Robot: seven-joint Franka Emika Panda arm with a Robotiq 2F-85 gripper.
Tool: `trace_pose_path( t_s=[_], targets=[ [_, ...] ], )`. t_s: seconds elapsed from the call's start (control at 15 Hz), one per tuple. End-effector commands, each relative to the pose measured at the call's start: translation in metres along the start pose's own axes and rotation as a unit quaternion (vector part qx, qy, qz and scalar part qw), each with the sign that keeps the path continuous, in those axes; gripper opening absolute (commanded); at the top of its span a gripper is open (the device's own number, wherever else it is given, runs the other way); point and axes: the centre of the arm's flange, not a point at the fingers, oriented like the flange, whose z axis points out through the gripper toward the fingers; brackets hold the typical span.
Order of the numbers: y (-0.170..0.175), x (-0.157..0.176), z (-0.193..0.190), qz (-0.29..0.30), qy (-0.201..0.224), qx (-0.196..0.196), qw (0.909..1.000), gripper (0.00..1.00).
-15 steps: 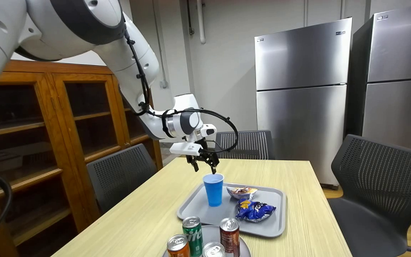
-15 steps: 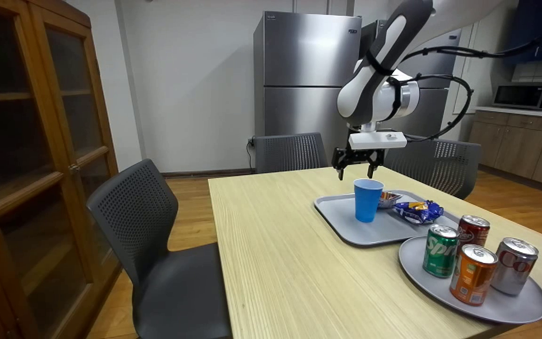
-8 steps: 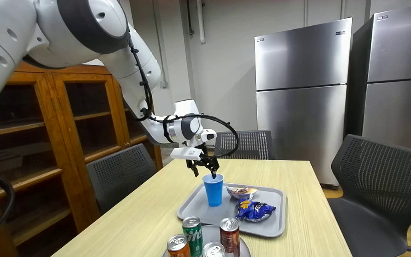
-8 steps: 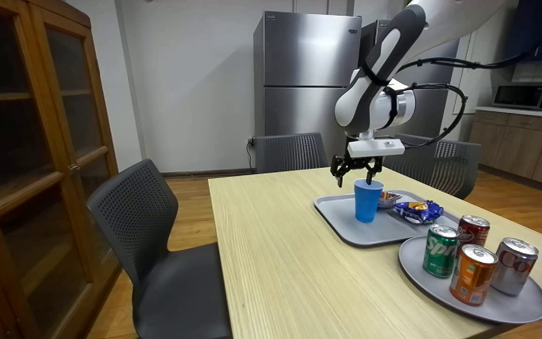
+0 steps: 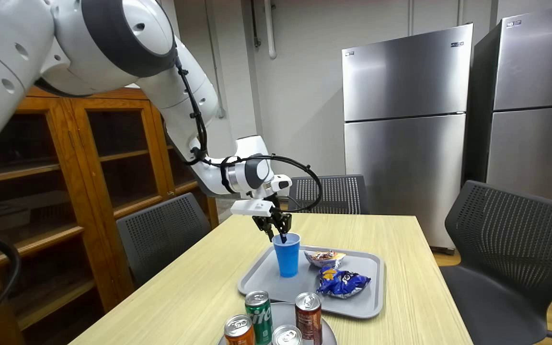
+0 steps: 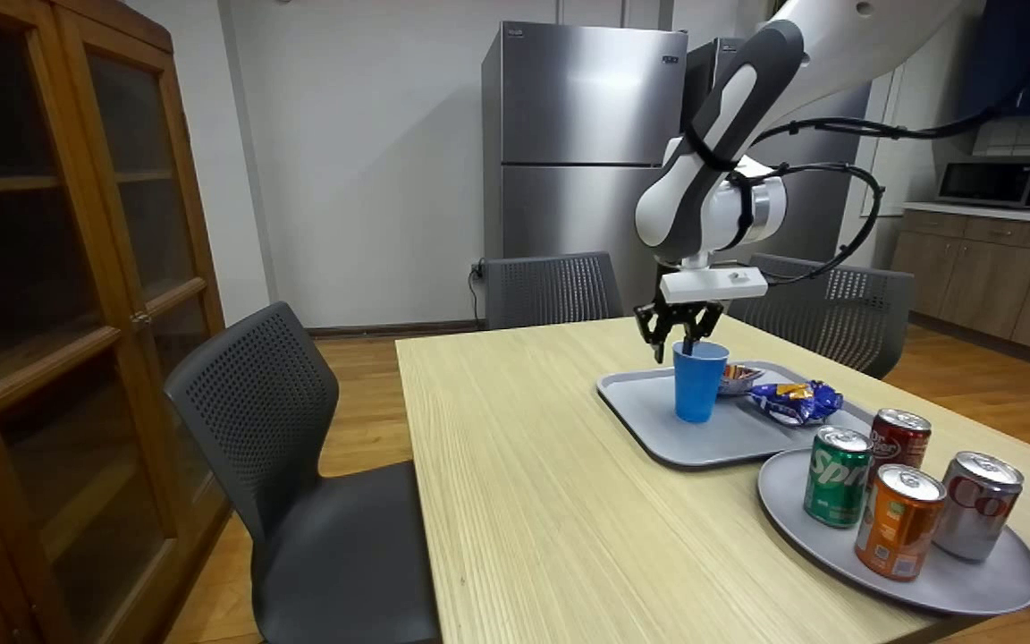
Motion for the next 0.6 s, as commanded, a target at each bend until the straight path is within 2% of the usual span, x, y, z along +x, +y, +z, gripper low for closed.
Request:
trace_pose_path(
  t_s=[0.0,0.13,0.2,0.53],
  targets=[
    [0.000,0.008,-0.004,-0.012,0.001,-0.012,0.9999,0.19],
    [0.000,0.006,-0.005,-0.010,0.000,-0.013,0.9999,0.03],
    [0.001,0.005,-0.006,-0.009,0.001,-0.014,0.9999,0.00],
    [-0.006,0.000,-0.023,-0.014,0.014,-0.015,0.9997,0.01]
  ],
)
